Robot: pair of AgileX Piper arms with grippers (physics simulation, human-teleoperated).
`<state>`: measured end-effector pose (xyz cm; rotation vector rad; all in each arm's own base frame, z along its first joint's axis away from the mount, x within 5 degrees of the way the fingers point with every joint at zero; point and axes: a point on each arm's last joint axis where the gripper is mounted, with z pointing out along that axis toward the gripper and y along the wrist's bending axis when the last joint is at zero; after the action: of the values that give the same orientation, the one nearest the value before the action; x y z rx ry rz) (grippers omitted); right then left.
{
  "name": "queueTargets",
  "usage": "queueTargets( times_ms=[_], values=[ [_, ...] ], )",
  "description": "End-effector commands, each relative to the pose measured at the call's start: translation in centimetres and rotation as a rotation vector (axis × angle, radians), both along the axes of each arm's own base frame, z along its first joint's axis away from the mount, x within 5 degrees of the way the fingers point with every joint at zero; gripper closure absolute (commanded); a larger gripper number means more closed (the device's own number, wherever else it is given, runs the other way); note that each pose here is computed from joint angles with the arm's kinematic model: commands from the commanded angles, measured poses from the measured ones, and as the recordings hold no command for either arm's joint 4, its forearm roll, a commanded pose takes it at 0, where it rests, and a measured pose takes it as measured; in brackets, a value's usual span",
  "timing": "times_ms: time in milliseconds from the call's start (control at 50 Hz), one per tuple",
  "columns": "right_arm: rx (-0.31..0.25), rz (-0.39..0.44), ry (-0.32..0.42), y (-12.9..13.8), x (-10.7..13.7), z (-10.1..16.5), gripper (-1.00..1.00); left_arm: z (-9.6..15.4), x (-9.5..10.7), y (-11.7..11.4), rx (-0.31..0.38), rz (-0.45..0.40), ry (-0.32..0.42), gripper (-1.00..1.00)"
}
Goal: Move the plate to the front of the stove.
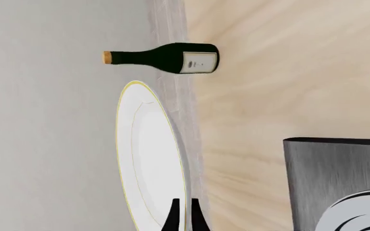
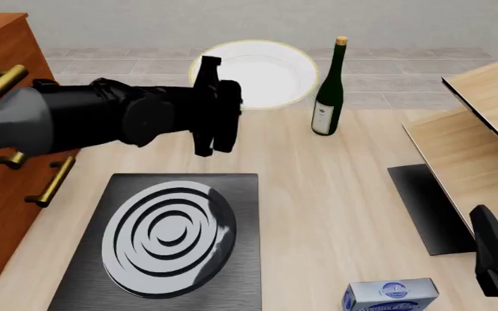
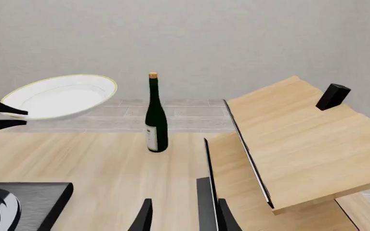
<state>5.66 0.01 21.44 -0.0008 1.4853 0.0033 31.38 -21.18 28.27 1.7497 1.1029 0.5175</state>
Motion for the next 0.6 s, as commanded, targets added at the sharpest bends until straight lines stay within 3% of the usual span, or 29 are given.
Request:
queueTargets(
  times_ms=[20, 600],
  values=[
    [0.001, 0.0, 0.001, 0.0, 0.0, 0.0, -1.0, 0.3, 1.8, 0.4, 0.015, 0.028, 0.002, 1.0],
    [0.003, 0.0, 0.005, 0.0, 0.1, 0.0, -1.0, -1.5, 6.4, 3.8, 0.048, 0.154, 0.05, 1.0]
  ],
)
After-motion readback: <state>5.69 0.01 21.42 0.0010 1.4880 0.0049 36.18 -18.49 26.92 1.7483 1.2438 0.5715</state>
